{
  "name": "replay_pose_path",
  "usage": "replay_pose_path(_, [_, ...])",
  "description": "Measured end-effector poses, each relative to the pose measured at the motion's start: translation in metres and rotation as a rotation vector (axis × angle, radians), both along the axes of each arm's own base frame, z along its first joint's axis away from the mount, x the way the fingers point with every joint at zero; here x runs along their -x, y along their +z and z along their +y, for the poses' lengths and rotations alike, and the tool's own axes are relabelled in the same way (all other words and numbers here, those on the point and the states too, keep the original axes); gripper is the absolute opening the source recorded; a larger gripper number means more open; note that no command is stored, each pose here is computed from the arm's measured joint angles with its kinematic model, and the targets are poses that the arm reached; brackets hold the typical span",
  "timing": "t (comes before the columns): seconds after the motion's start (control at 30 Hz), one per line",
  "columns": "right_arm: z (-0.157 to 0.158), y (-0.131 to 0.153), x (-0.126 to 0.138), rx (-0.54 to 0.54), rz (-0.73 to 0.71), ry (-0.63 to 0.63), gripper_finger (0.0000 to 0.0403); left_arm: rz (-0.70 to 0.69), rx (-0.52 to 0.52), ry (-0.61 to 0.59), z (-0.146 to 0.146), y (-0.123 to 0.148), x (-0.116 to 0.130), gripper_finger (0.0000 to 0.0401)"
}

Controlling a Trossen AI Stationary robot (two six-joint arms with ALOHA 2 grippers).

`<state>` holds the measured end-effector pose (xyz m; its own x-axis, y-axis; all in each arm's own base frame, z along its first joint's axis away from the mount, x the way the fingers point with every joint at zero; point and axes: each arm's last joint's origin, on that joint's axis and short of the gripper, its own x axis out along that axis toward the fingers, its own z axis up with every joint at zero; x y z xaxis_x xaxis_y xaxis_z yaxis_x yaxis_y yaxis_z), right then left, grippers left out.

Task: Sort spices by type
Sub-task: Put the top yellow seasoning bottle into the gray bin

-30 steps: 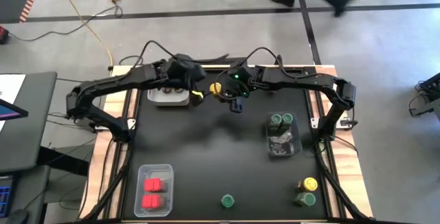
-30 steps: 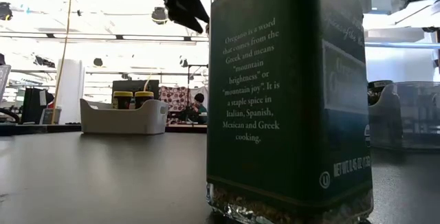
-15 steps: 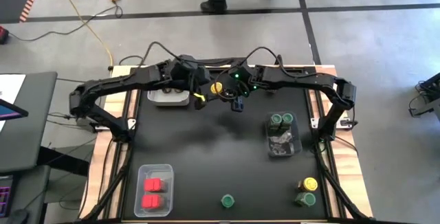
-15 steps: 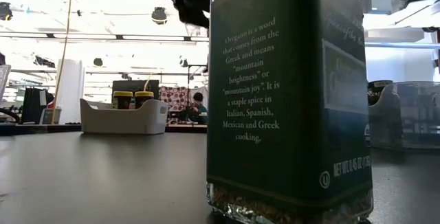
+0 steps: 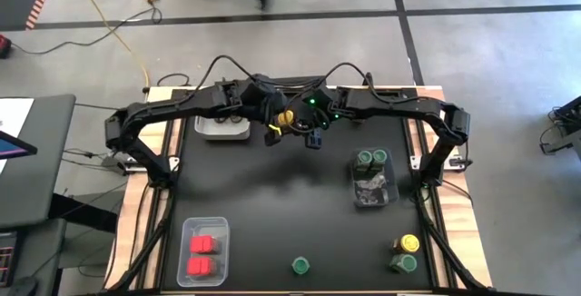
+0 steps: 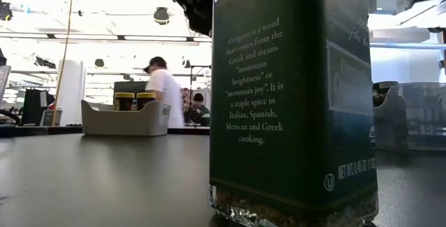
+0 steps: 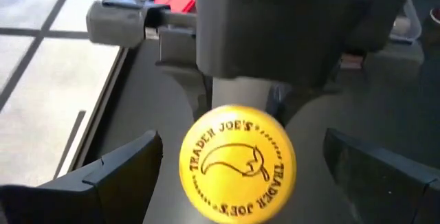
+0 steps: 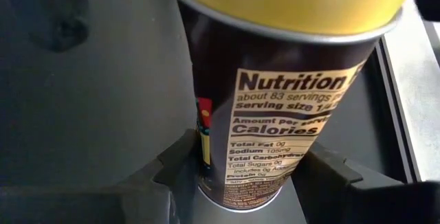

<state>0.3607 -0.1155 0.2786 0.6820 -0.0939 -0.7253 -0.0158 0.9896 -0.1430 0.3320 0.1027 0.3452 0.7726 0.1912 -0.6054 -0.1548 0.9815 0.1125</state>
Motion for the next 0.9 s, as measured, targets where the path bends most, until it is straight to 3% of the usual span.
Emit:
replay_pose_path(0.23, [-0.0003,0.0000,0.0001,-0.003,0.000,-0.003,0.0214,0.025,0.008,0.002,0.0000,-0.0022,0.0014,0.0379])
replay_pose_path(0.47, [-0.0003,0.0001,0.0001,-0.001,0.000,-0.001,0.0214,0.029,0.023,0.012,-0.0002,-0.0027,0.0018,0.0351])
replay_pose_path(0.9, [0.0001,0.0000,0.0000,-0.004,0.000,0.001,0.0214,0.005,0.031,0.025,0.0004,-0.0011,0.0006,0.0251])
